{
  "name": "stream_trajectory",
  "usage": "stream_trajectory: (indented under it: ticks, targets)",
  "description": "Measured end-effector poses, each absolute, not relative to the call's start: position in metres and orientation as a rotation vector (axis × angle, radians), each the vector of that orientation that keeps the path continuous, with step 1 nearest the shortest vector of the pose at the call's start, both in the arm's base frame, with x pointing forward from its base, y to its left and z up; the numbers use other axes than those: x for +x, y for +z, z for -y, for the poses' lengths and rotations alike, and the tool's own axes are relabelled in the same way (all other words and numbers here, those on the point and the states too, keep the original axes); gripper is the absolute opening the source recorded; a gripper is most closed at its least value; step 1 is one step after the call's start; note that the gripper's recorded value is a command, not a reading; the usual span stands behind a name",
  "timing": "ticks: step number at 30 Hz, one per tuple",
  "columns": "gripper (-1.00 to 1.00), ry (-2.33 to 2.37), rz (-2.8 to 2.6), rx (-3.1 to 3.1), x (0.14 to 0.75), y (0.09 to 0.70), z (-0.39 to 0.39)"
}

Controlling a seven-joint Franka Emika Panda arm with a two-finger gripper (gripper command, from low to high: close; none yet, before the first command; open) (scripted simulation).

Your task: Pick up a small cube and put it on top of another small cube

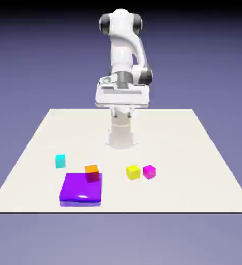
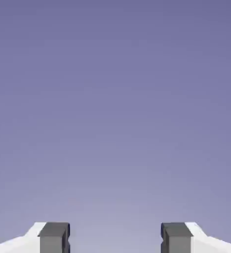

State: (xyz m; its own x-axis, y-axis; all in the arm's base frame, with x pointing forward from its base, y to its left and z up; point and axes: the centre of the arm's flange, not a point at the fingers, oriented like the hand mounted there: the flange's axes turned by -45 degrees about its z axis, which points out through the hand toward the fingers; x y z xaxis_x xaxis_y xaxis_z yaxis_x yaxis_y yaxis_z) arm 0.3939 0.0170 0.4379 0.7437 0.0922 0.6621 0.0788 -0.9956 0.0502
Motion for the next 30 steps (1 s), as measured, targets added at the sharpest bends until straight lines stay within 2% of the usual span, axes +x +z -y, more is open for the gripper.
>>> stream_trajectory:
  ticks: [7, 15, 23, 24, 26, 30]
  targets:
    - [0.0, 0.484, -0.501, 3.017, 0.391, 0.318, -0.085]
    - [0.0, -0.227, -0.895, 2.948, 0.332, 0.194, -0.148]
    - [0.0, -0.255, -0.918, 2.939, 0.323, 0.13, -0.148]
    - [-1.0, -0.257, -0.919, 2.938, 0.32, 0.12, -0.147]
    - [-1.0, -0.257, -0.919, 2.938, 0.32, 0.12, -0.147]
    - [-1.0, -0.254, -0.917, 2.94, 0.327, 0.16, -0.151]
